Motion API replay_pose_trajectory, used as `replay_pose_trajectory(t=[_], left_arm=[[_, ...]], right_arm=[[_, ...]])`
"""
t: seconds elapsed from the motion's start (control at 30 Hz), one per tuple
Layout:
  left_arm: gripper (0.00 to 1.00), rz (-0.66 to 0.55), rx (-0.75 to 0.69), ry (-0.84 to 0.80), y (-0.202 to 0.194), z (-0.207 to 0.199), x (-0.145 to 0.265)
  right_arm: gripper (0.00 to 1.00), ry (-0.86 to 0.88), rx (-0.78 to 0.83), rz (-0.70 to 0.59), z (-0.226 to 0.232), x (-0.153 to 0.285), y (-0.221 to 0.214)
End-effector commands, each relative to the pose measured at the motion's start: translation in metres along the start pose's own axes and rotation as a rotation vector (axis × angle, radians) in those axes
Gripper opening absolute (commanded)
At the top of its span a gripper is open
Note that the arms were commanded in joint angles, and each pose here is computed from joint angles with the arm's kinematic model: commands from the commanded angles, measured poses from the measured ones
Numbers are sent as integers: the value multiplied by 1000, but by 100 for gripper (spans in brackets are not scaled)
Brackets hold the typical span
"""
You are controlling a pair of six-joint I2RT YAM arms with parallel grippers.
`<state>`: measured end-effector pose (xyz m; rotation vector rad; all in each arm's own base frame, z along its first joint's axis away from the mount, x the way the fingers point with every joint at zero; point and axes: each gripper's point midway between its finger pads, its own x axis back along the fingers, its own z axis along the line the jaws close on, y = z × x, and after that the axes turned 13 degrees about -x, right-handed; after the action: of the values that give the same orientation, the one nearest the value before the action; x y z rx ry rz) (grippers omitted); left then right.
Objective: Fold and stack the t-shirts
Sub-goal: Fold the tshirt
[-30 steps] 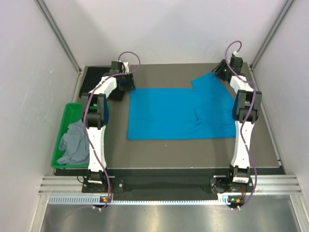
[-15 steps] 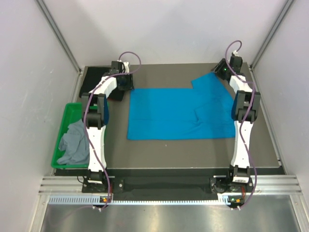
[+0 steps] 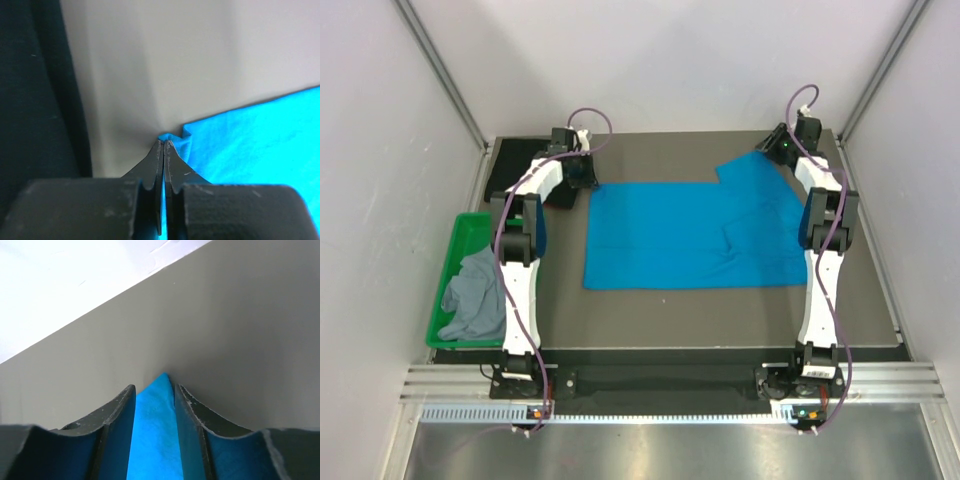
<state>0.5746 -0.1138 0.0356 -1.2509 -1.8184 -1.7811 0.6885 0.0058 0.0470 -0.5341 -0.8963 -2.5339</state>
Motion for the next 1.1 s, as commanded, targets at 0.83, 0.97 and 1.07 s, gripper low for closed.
replay_pose_trajectory(t=[0.83,0.97,1.07], left_arm=[[0,-65,129,54,20,-13,42],[0,-104,122,98,22,-10,56],[0,-95,117,103,22,-11,61]], right_arm=[[0,165,137,-167,51,72,64],[0,145,138,-183,39,94,61],[0,136,128,-197,33,110,65]])
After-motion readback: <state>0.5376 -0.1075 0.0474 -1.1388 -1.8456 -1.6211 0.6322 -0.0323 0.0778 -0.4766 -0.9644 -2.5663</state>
